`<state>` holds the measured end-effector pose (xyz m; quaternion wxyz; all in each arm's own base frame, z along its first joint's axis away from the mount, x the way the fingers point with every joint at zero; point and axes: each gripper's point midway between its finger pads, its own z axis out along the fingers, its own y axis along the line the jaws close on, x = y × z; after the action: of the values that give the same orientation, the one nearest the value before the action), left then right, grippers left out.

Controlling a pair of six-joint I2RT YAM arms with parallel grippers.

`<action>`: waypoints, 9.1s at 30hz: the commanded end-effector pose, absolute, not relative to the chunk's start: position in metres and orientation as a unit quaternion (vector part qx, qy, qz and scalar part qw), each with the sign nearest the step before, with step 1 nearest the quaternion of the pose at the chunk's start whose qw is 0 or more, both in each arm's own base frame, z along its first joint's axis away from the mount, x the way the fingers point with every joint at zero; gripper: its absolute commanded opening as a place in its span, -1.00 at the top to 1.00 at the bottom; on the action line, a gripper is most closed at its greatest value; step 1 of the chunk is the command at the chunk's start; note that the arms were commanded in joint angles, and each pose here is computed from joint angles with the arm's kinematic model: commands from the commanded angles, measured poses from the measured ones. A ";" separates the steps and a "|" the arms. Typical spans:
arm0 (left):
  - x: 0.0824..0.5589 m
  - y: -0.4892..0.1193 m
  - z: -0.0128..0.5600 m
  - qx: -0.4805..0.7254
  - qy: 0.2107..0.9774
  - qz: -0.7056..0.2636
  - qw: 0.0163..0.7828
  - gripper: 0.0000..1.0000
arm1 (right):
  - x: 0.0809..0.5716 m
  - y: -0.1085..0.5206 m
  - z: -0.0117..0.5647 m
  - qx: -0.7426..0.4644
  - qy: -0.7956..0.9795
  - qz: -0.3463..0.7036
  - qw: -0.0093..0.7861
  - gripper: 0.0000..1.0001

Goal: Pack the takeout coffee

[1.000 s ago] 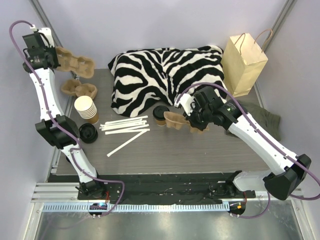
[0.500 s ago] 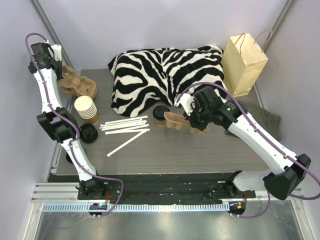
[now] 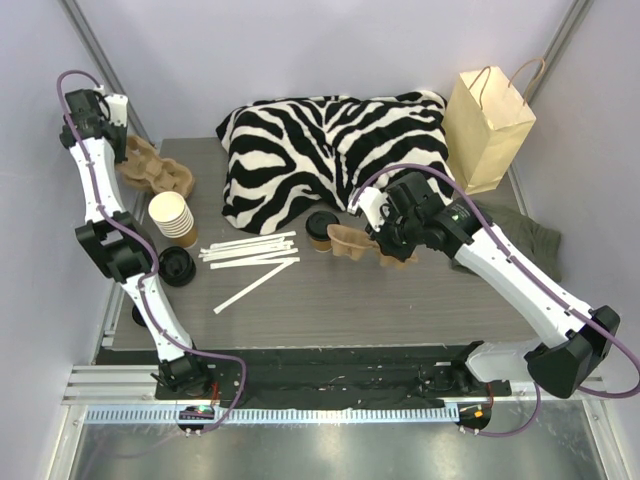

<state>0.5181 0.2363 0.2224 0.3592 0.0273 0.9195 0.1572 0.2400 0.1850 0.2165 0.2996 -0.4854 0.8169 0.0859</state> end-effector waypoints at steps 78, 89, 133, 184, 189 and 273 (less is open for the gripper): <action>0.225 -0.179 0.184 0.370 0.872 -0.271 0.169 -0.75 | 0.346 0.018 0.346 -0.196 0.889 0.091 0.403 -0.59; 0.244 -0.185 0.199 0.361 0.867 -0.262 0.222 -0.77 | 0.463 -0.113 0.396 -0.098 0.845 -0.063 0.522 -0.61; 0.233 -0.177 0.168 0.356 0.880 -0.254 0.186 -0.78 | 0.594 -0.073 0.337 -0.161 0.798 -0.074 0.576 -0.43; 0.267 -0.183 0.224 0.337 0.864 -0.235 0.291 -0.80 | 0.253 0.060 0.406 -0.260 0.769 0.049 0.581 0.98; 0.268 -0.184 0.223 0.335 0.865 -0.236 0.288 -0.80 | 0.233 0.060 0.370 -0.229 0.805 0.073 0.542 0.99; 0.242 -0.140 0.139 -0.007 0.937 -0.297 0.183 -0.99 | 0.330 0.126 0.315 -0.549 0.740 0.025 0.387 0.98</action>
<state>0.2280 -0.1555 0.1720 0.1999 0.0990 0.9075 -0.3558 0.3474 0.1384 0.2853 0.3474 -0.5940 0.7242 0.0459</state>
